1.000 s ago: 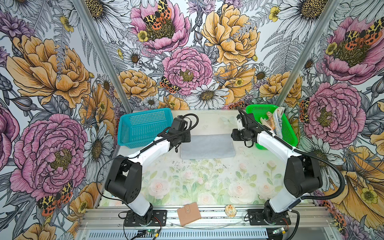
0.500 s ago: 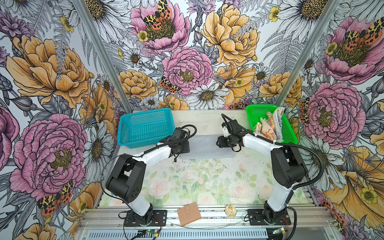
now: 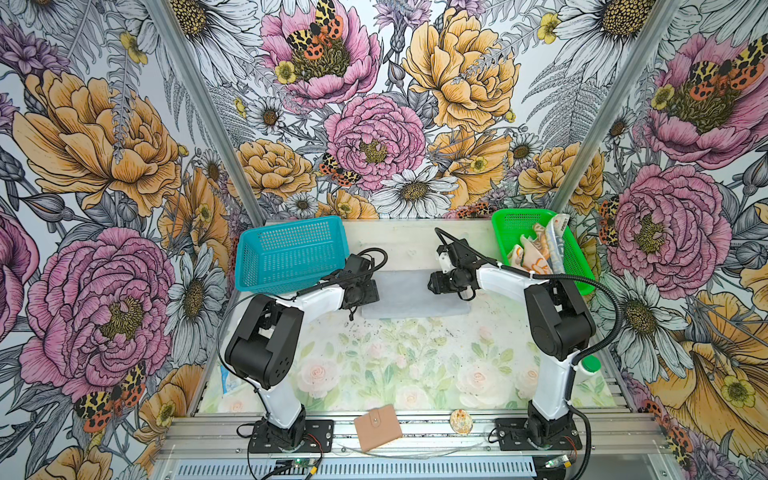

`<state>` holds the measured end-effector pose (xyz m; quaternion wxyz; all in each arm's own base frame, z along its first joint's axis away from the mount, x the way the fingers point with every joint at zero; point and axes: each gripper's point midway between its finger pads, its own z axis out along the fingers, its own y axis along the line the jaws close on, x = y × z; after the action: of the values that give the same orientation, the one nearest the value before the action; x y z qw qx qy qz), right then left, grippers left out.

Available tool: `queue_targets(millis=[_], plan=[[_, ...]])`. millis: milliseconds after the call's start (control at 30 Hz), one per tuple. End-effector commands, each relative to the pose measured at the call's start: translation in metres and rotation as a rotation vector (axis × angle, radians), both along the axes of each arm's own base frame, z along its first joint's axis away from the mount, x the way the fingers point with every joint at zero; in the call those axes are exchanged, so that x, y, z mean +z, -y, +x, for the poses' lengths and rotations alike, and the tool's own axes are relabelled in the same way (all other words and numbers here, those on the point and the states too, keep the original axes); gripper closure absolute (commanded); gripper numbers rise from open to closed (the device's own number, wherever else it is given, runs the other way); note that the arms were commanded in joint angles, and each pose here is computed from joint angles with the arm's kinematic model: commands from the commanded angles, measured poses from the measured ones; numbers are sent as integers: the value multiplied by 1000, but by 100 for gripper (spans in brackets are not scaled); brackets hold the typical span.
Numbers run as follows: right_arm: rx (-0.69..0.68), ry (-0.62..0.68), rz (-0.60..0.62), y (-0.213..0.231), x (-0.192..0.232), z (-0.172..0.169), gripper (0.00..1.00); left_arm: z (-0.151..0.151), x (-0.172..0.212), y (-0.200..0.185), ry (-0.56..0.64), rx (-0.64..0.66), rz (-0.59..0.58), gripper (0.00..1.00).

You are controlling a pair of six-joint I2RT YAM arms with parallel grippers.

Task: Fold and stack the towels
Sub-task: 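Release the folded towel and raise both grippers above it, then grasp the end of the folded grey towel nearest the left gripper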

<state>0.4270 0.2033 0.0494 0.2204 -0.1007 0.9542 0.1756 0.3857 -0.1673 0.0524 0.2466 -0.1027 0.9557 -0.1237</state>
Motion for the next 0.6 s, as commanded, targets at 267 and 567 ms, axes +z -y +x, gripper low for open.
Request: queue_targets(millis=[267,567], plan=[[-41,94,76,12,4,14,42,13,-19,18,-29,9,-43,31],[-57,50,83,8,-14,15,42,9,-31,31,-54,-2,-46,44]])
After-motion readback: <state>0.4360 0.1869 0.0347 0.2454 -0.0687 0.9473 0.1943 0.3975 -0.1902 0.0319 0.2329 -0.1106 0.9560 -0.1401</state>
